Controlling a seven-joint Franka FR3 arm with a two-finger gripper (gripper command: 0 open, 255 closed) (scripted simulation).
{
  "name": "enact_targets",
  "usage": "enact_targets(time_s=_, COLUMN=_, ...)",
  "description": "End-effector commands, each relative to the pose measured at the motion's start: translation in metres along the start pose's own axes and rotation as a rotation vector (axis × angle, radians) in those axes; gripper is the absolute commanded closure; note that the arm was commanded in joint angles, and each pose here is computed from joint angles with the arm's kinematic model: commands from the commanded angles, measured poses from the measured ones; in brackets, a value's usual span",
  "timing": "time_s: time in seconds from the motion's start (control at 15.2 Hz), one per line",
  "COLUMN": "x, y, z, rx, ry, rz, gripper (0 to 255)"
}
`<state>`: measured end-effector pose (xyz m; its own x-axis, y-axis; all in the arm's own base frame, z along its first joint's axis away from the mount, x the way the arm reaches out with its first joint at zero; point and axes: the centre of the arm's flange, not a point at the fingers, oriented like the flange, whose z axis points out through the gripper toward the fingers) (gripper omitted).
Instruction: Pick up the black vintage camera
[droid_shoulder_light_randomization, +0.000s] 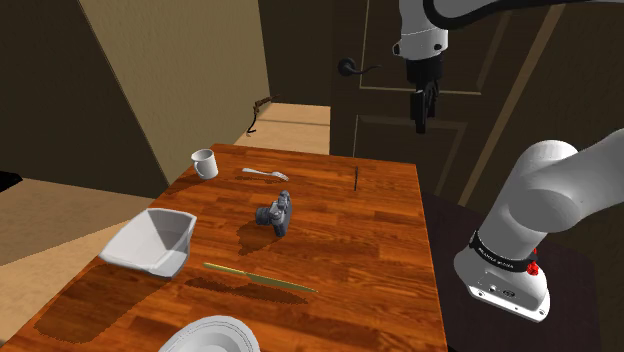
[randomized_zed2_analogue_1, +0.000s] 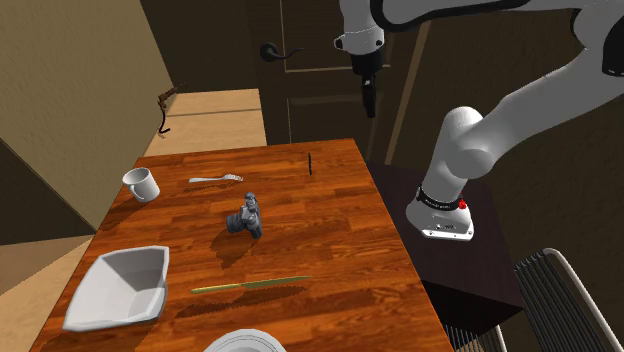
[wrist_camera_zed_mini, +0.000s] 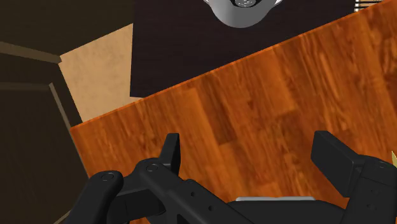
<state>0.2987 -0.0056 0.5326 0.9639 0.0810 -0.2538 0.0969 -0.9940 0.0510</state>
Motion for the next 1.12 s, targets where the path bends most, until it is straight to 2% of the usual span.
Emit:
enact_targets(time_s=0.0, x=0.000, y=0.000, z=0.000, rx=0.000, ry=0.000, rz=0.000, gripper=0)
enact_targets(time_s=1.06, x=0.175, y=-0.095, z=0.066, rx=-0.035, ry=0.025, rz=-0.092, gripper=0)
